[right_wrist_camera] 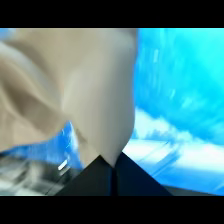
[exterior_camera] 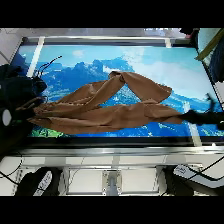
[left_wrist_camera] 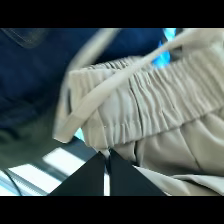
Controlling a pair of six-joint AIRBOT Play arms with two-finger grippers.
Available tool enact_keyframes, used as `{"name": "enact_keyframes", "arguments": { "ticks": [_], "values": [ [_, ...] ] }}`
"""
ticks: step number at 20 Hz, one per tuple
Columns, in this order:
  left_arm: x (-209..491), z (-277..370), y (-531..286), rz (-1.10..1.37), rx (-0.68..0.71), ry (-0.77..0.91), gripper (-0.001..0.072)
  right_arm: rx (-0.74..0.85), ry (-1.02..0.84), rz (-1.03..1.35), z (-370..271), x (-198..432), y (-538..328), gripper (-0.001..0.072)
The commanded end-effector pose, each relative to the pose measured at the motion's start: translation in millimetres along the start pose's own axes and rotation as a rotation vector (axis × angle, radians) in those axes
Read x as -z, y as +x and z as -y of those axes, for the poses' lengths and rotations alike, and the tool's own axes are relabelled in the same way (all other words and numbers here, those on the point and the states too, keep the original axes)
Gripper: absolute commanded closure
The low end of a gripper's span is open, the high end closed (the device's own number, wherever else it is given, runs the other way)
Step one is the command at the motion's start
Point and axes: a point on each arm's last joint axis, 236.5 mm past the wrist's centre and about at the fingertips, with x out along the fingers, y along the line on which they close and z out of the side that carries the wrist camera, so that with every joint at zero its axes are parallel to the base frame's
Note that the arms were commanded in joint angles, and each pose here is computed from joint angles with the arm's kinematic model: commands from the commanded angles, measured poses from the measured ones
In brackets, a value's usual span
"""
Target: Fold the clothes and pants, and hang the long-sleeved shirts on hangers.
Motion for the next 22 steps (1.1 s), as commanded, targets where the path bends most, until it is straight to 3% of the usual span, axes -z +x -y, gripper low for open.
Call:
{"name": "enact_keyframes", "arguments": {
  "ticks": [1,4,6,10,17,22],
  "values": [
    [-28.4,-23.3,-16.4,0.074,-0.036,-0.050,0.0694,0.252,-0.097,0.205,-5.9,-67.8,-105.7,0.0689],
    [-38.9,-11.0,-16.7,0.112,0.019,-0.069,0.0694,0.386,-0.275,0.477,-56.4,-143.8,-190.5,0.0690],
    [-36.2,1.5,-14.2,0.094,0.068,-0.090,0.0694,0.402,-0.335,0.503,-75.9,-157.8,-201.3,0.0690],
    [-25.3,-6.5,-11.0,0.047,0.030,-0.078,0.0693,0.342,-0.245,0.125,-53.3,-86.7,-156.2,0.0690],
    [-11.7,-23.0,-10.5,-0.008,-0.043,-0.055,0.0693,0.387,-0.225,0.080,-63.9,-56.5,-171.5,0.0690],
    [-10.2,-21.3,-9.8,-0.014,-0.037,-0.058,0.0693,0.307,-0.105,-0.040,-27.2,-53.7,-123.3,0.0690]
  ]
}}
